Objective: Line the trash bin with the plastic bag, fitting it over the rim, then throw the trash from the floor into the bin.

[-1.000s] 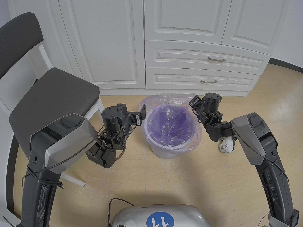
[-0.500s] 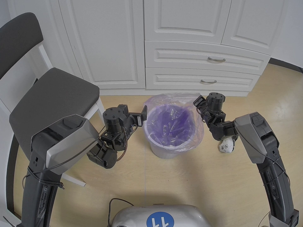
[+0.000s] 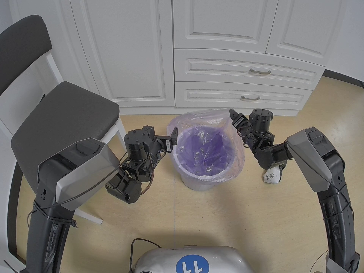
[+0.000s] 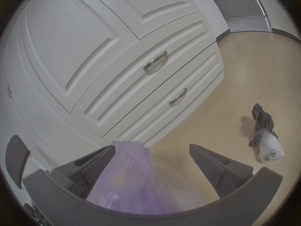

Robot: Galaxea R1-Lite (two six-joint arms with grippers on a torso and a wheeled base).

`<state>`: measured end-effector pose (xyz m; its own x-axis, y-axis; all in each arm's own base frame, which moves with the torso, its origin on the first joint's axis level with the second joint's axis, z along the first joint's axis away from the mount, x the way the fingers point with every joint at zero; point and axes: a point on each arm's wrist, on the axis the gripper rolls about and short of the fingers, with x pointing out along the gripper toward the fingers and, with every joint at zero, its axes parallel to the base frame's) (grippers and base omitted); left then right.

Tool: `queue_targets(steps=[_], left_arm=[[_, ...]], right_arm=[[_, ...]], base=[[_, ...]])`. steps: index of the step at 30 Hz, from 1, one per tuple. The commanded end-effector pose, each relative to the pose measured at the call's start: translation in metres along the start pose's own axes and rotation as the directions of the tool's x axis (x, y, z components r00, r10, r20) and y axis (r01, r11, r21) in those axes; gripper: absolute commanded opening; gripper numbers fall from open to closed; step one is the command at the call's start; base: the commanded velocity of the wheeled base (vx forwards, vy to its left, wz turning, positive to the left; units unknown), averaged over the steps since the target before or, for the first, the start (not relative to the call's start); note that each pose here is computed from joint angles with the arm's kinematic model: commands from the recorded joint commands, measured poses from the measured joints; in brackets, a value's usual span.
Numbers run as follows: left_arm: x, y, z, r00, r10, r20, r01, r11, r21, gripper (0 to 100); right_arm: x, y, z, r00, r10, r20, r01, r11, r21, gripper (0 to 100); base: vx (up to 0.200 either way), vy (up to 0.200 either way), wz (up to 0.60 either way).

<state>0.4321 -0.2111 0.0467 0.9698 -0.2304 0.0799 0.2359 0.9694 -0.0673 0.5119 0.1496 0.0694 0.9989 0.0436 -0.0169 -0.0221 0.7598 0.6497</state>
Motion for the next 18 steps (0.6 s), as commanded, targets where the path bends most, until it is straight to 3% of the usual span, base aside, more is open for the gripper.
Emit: queue_targets(steps=[1, 4, 10, 18], left_arm=[[0.0, 0.0, -0.001, 1.0, -0.001, -0.002, 0.001, 1.0, -0.001, 100], [0.0, 0.0, -0.001, 1.0, -0.001, -0.002, 0.001, 1.0, -0.001, 100], [0.0, -0.001, -0.005, 1.0, -0.002, -0.01, 0.002, 1.0, 0.002, 100], [0.001, -0.001, -0.009, 1.0, -0.001, -0.014, 0.002, 1.0, 0.003, 100]], right_arm=[[-0.037, 0.026, 0.016, 0.991, 0.072, -0.117, -0.074, 0.997, -0.021, 100], [-0.044, 0.026, 0.015, 0.982, 0.088, -0.165, -0.096, 0.994, -0.043, 100], [-0.049, 0.015, 0.005, 0.956, -0.015, -0.292, -0.026, 0.99, -0.136, 100], [-0.037, -0.006, 0.008, 0.935, -0.117, -0.336, 0.05, 0.979, -0.2, 100]], base=[[0.0, 0.0, 0.0], [0.0, 0.0, 0.0], [0.0, 0.0, 0.0], [0.0, 0.0, 0.0]])
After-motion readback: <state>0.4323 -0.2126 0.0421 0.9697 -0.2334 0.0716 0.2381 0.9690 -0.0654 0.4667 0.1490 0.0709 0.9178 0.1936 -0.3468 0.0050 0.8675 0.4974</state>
